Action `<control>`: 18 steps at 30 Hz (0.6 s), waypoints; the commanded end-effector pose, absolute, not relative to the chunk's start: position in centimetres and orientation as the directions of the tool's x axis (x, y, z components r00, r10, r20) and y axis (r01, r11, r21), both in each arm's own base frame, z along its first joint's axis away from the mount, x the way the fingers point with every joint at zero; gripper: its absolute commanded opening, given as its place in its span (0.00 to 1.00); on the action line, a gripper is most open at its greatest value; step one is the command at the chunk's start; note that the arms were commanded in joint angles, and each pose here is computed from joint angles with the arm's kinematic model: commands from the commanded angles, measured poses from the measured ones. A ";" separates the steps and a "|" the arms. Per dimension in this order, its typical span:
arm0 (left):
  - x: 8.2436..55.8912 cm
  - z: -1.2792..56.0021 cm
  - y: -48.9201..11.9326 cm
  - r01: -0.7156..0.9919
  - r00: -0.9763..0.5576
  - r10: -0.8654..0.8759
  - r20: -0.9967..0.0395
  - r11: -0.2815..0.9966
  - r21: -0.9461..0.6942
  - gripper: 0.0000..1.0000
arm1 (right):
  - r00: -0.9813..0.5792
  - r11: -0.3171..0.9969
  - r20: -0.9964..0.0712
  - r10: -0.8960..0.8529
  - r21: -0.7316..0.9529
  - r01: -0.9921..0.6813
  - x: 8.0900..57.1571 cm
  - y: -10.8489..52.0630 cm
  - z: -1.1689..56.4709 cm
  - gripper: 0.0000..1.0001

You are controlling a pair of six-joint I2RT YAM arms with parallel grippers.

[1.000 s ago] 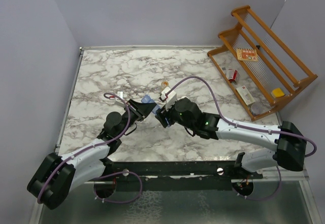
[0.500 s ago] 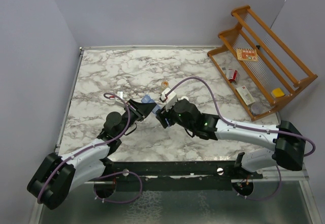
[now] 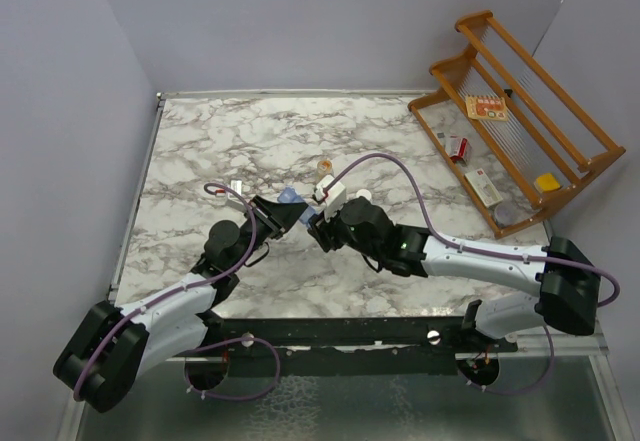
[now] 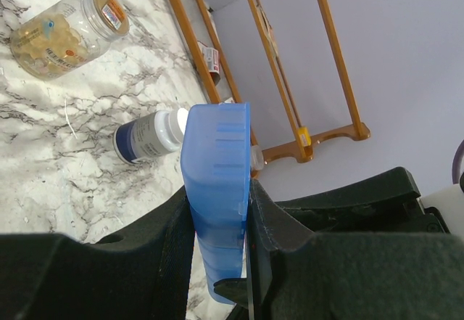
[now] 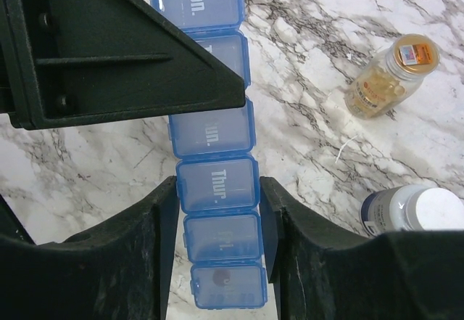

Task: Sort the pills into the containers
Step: Open the pill container.

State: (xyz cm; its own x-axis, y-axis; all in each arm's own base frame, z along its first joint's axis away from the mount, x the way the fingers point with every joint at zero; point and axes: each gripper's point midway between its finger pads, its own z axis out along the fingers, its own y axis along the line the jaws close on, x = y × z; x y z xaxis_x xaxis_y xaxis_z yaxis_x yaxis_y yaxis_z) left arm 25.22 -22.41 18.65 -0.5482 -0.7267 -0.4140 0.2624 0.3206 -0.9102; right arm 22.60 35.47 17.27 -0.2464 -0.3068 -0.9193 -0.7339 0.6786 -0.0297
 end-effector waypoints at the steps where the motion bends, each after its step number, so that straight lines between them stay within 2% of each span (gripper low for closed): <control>1: 24.8 18.6 -22.5 0.274 -0.557 -0.724 -0.407 0.303 -0.913 0.00 | -0.248 0.687 -0.934 -0.258 0.003 -0.726 23.0 36.2 18.4 0.39; 9: 24.1 19.1 -21.6 0.308 -0.522 -0.749 -0.408 0.280 -0.909 0.00 | -0.236 0.650 -0.956 -0.176 0.067 -0.757 21.8 36.3 21.5 0.35; 18: 22.4 22.4 -20.5 0.445 -0.459 -0.791 -0.405 0.191 -0.875 0.00 | -0.260 0.605 -0.961 -0.094 0.152 -0.782 20.6 36.8 23.1 0.31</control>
State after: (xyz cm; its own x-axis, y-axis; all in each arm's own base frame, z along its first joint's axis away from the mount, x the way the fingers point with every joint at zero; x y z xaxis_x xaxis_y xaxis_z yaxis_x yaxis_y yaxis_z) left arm 23.35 -21.14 20.76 -0.4963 -0.7681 -0.4047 0.3720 0.2331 -0.8985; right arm 20.54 36.29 20.34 -0.2722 -0.2051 -0.9401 -0.7839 0.6138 0.0931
